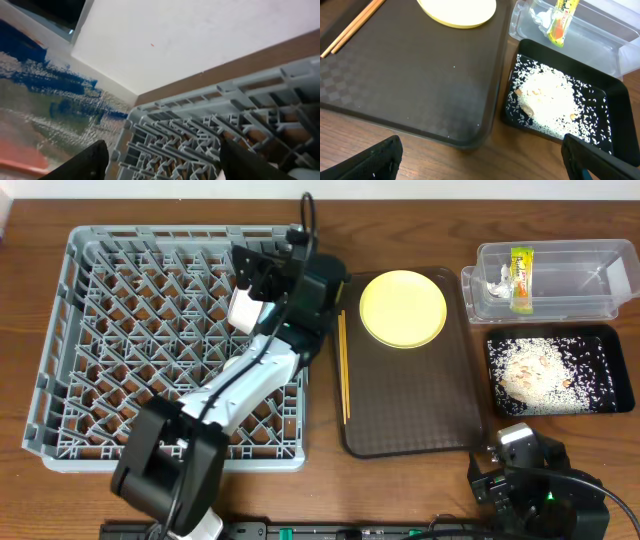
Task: Sort waste into correct bins and load items into the dishwasher
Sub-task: 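Move the left gripper right toward the yellow plate on the tray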
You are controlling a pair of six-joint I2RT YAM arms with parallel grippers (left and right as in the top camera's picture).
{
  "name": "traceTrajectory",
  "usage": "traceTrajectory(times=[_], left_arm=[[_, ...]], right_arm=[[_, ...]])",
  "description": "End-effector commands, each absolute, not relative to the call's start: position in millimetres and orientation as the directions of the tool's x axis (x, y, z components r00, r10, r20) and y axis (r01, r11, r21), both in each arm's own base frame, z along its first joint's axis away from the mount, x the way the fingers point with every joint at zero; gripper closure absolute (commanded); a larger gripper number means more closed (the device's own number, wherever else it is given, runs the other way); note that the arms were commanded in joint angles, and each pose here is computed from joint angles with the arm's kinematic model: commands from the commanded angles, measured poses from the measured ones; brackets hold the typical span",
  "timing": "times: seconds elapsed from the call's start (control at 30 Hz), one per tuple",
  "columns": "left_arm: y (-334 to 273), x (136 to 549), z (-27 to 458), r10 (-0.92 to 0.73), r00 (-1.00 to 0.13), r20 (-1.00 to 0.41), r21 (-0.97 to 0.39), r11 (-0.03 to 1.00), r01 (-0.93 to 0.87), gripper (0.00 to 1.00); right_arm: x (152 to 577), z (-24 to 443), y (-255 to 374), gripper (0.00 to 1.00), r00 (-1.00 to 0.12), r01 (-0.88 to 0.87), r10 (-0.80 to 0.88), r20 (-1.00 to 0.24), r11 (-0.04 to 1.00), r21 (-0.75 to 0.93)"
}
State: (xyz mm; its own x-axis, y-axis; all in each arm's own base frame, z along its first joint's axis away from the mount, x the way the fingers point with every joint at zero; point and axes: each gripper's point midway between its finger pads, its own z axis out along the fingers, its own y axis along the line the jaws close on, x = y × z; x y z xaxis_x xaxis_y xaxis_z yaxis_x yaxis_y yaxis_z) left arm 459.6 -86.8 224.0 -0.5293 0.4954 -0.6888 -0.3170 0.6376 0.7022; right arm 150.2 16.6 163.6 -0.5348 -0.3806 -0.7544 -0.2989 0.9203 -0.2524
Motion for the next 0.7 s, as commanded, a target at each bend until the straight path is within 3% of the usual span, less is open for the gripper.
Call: traceTrajectory(times=[0.0,0.23,0.67], left_arm=[[-76.8,464.0,255.4,0.455,-0.465,-0.760,0.628,0.699,-0.342,0.28],[-65.5,473.1,262.4,0.417,-0.426,-0.803,0.556,0.783,-0.281,0.27],[-105.5,474.4,224.5,0.352,-0.457,-0.817,0.366,0.929,0.060,0.24]], right_arm=[[149.7,162.8,16.9,0.01,-0.535,-0.303,-0.383,-0.753,0.919,-0.252],[149.7,162.8,17.0,0.01,-0.535,-0.303,-0.383,-0.753,0.919,-0.252],[149.7,162.8,16.9,0.01,-0.535,-0.303,-0.383,-0.753,0.919,-0.252]])
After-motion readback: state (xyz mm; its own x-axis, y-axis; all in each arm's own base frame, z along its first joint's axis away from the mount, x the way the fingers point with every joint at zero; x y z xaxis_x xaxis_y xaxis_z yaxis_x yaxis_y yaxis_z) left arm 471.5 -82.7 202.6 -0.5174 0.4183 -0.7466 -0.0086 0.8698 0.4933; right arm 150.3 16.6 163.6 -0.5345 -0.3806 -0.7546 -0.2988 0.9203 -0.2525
